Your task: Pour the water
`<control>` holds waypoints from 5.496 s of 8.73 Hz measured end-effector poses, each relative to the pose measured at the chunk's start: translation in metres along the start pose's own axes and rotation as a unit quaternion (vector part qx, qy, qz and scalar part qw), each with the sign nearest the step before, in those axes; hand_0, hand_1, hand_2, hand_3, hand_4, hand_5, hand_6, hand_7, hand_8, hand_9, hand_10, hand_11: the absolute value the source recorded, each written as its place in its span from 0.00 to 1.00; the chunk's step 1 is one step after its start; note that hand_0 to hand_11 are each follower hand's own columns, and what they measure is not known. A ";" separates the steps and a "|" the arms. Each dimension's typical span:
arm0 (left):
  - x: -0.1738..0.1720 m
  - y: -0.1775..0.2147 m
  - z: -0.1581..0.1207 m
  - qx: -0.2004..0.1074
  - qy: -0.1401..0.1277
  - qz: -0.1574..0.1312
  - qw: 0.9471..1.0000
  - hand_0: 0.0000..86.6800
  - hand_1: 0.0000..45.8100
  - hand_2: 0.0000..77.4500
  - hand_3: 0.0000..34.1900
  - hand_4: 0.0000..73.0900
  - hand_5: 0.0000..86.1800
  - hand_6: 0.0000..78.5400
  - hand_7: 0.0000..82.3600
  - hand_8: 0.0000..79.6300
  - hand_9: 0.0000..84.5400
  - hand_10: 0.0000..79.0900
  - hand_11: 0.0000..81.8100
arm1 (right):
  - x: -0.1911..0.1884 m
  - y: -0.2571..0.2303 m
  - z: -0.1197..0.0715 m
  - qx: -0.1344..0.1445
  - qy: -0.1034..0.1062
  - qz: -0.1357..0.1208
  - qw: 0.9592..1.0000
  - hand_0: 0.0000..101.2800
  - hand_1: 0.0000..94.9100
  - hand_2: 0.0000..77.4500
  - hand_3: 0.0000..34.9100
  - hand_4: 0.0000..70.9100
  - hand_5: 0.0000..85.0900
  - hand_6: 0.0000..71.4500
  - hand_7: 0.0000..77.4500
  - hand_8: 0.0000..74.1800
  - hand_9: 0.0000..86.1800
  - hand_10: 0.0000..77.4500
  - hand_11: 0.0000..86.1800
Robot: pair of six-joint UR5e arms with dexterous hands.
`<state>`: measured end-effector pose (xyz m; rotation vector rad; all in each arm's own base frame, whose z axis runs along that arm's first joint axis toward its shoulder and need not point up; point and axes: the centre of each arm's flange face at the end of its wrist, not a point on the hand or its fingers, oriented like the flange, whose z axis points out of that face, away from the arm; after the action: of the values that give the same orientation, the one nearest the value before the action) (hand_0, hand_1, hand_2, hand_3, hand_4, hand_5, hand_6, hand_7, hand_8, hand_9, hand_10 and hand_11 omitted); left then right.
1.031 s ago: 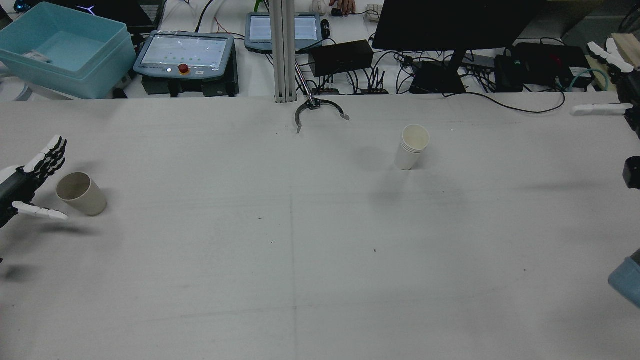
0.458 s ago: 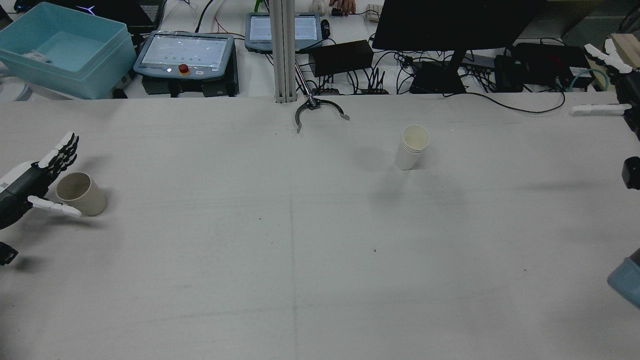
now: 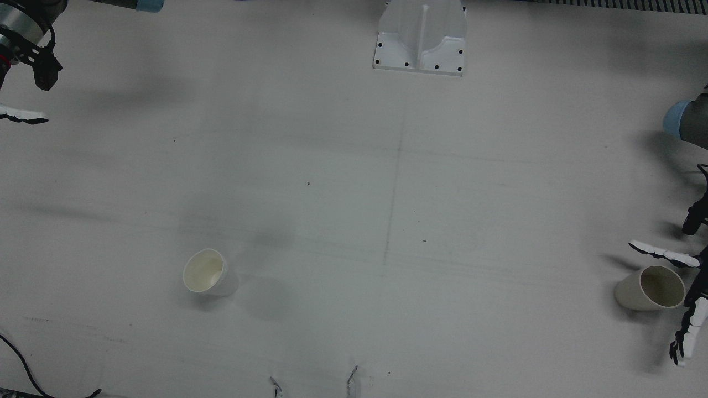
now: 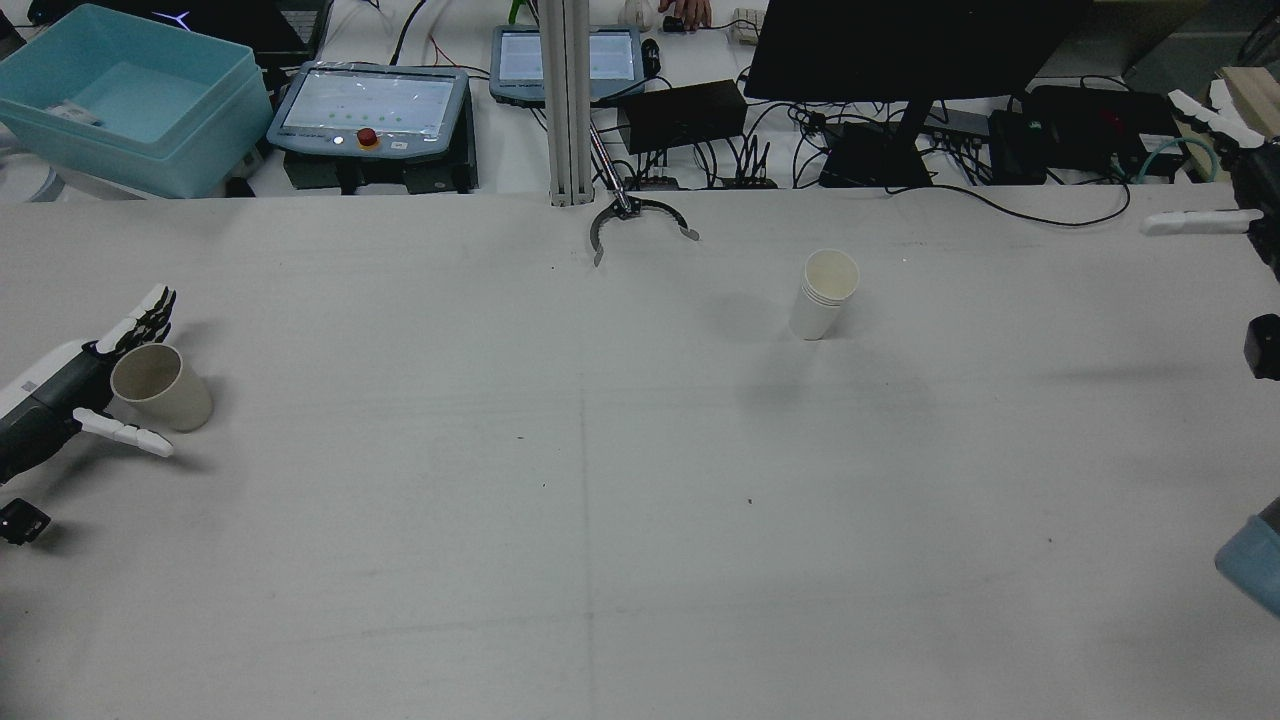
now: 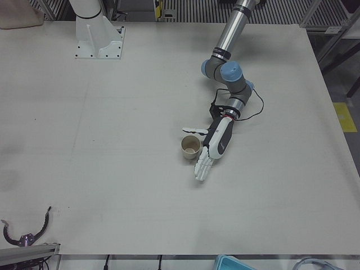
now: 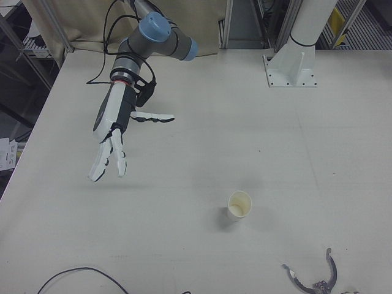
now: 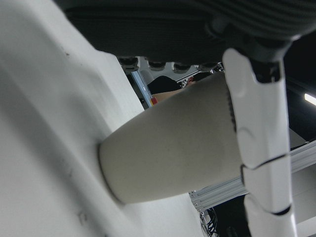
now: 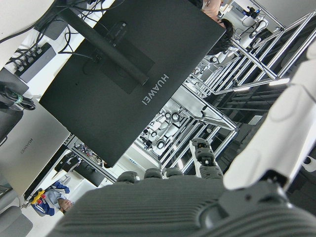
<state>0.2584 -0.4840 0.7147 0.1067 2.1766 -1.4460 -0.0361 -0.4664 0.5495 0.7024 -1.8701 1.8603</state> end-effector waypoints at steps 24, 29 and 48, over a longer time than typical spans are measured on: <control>0.052 0.101 0.034 0.032 -0.010 -0.078 0.996 0.50 0.38 0.45 0.00 0.39 0.57 0.03 0.11 0.01 0.03 0.06 0.11 | 0.211 0.074 0.082 -0.062 0.019 0.089 0.994 0.44 0.09 0.01 0.00 0.04 0.01 0.01 0.01 0.01 0.01 0.01 0.01; 0.068 0.117 0.036 0.027 -0.002 -0.082 0.996 0.52 0.37 0.46 0.00 0.39 0.57 0.03 0.11 0.01 0.03 0.06 0.11 | 0.216 0.097 0.075 -0.064 -0.005 0.185 0.981 0.41 0.07 0.01 0.00 0.02 0.01 0.01 0.01 0.01 0.01 0.01 0.01; 0.069 0.118 0.033 0.032 -0.007 -0.088 0.996 0.52 0.36 0.46 0.00 0.39 0.57 0.03 0.11 0.01 0.03 0.06 0.11 | 0.310 0.185 0.079 -0.055 0.017 0.155 0.986 0.47 0.14 0.11 0.00 0.07 0.08 0.03 0.04 0.01 0.01 0.00 0.01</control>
<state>0.2515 -0.4774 0.5746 -0.0734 2.1748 -1.6081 -0.3889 -0.5680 0.5899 0.3556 -2.1391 1.9171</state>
